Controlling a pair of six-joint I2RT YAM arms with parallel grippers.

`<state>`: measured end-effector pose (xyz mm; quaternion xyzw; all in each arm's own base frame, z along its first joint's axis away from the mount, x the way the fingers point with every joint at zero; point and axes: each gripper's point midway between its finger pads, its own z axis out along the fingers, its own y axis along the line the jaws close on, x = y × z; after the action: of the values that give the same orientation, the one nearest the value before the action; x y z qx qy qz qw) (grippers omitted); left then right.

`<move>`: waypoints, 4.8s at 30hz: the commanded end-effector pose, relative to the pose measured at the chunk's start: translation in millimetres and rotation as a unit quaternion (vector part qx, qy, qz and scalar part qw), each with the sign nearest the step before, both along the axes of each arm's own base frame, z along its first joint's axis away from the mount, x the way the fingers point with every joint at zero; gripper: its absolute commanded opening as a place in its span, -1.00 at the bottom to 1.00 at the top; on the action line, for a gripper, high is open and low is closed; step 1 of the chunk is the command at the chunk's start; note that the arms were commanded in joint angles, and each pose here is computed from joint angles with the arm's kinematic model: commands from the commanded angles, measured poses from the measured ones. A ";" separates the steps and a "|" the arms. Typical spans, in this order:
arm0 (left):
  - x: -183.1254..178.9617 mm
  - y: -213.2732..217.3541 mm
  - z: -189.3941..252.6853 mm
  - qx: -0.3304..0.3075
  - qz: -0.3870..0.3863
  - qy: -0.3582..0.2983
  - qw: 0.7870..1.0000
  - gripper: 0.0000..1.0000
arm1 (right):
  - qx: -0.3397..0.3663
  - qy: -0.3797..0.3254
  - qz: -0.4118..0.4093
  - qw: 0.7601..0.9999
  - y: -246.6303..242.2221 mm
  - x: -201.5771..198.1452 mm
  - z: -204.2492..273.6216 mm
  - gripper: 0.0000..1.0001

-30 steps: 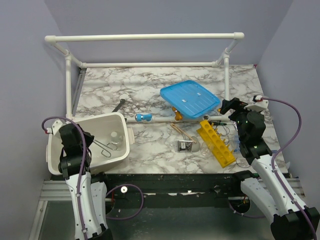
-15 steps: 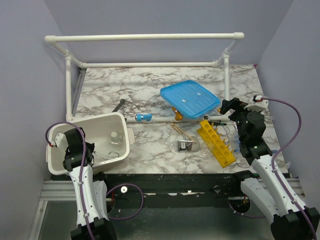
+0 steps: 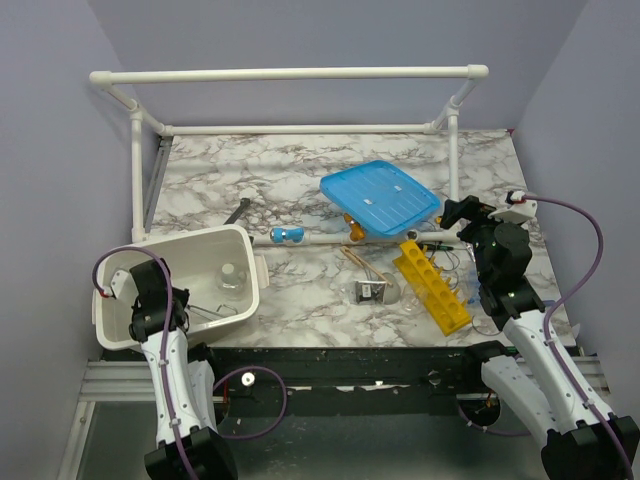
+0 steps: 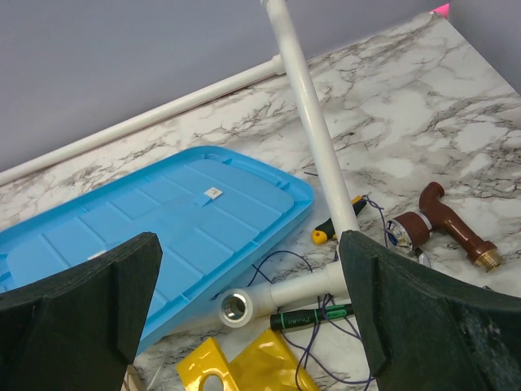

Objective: Organize the chemistry lab equipment

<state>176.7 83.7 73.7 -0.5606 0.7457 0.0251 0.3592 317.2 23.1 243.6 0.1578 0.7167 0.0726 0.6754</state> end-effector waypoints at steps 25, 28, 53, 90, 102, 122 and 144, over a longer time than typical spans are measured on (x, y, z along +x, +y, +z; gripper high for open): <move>19.0 4.6 93.9 0.115 -0.096 -0.065 0.987 0.98 | 0.001 -0.009 0.008 1.000 2.5 1.7 14.9 1.00; 18.1 1.3 108.5 0.154 -0.132 -0.044 0.978 0.97 | 0.000 -0.009 0.008 1.000 2.5 2.0 15.4 1.00; 51.7 -209.6 215.4 0.269 -0.583 -0.147 0.752 0.84 | -0.007 -0.014 -0.006 1.000 -3.6 -0.5 21.3 1.00; 19.5 -475.1 1.7 0.233 -0.898 -0.095 0.362 0.87 | -0.002 -0.007 0.006 1.000 1.2 1.3 15.9 1.00; 48.7 -472.7 -12.3 0.330 -0.854 -0.094 0.392 0.38 | -0.002 -0.007 0.007 1.000 1.8 1.4 15.4 1.00; 34.8 -469.7 -41.2 0.306 -0.868 -0.070 0.385 -0.06 | -0.001 -0.008 0.009 1.000 2.3 0.5 15.6 1.00; 38.5 -416.4 59.8 0.317 -0.796 -0.132 0.499 -1.00 | 0.001 -0.007 0.009 1.000 2.6 0.4 14.7 1.00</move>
<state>216.1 -362.7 119.6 0.4648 0.7427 -0.1314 0.4638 317.9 24.2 249.8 0.1529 0.7184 0.0724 0.6748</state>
